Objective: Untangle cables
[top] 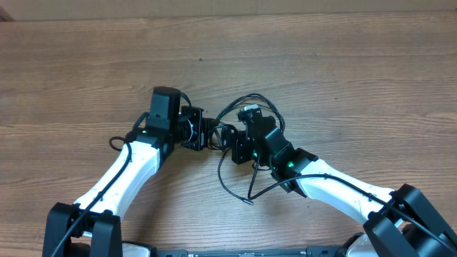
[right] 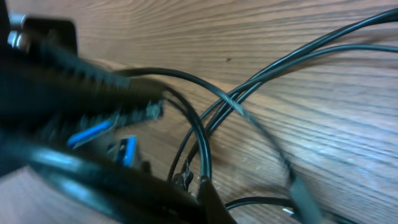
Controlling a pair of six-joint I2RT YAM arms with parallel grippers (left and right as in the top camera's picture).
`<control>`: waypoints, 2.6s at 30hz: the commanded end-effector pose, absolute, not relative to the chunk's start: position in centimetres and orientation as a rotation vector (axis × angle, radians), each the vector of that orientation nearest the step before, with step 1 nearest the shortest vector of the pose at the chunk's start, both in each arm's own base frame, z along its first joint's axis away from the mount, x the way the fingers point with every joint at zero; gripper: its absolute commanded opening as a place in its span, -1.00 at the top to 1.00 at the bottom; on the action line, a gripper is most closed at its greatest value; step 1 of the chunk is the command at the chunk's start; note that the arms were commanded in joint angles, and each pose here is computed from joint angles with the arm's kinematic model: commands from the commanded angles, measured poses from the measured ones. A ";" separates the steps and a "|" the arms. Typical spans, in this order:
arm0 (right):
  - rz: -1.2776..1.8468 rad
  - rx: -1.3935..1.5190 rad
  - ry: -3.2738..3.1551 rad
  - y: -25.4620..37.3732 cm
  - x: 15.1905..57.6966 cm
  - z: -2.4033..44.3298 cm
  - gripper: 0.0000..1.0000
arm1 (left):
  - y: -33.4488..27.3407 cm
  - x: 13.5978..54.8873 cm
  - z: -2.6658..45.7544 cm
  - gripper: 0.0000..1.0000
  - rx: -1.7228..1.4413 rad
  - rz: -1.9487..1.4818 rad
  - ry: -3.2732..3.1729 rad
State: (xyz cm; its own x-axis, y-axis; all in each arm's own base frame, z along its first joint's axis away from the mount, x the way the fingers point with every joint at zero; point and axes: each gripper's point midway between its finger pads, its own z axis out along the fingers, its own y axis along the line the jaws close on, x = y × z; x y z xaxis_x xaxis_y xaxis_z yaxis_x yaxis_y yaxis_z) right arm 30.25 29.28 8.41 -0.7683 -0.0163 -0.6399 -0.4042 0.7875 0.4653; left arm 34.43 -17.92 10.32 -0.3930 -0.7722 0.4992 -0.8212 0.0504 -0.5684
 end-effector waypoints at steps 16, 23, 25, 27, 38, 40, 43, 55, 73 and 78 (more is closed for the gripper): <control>0.947 -0.532 2.271 32.1 28.1 9.9 0.92 | -13.1 38.0 9.8 0.91 2.090 1.267 -2.214; 0.955 -0.555 2.259 32.2 28.0 10.1 0.92 | -10.9 38.0 8.7 0.91 2.230 1.146 -2.277; 0.951 -0.552 2.260 32.2 28.0 10.1 0.92 | -10.1 37.6 8.1 0.91 2.261 1.074 -2.313; 0.942 -0.548 2.262 32.1 28.1 10.0 0.91 | -9.4 37.1 7.5 0.91 2.289 0.994 -2.336; 0.917 -0.533 2.266 31.8 28.4 9.8 -0.30 | -4.8 32.4 4.5 0.92 2.390 0.437 -2.466; 0.917 -0.532 2.266 31.8 28.4 9.8 -0.38 | -4.4 31.8 4.3 0.91 2.393 0.381 -2.467; 0.915 -0.533 2.271 31.8 28.3 9.7 -0.44 | -4.0 30.9 3.9 0.91 2.386 0.306 -2.462; 0.913 -0.533 2.277 31.7 28.3 9.6 -0.47 | -6.2 28.3 3.2 0.92 2.229 0.310 -2.368; 0.905 -0.536 2.292 31.6 28.1 9.3 -0.47 | -15.7 33.9 10.4 0.91 1.812 1.227 -1.933; 0.828 -0.495 2.299 30.8 28.9 8.9 -0.47 | -15.3 33.6 10.5 0.91 1.791 1.227 -1.918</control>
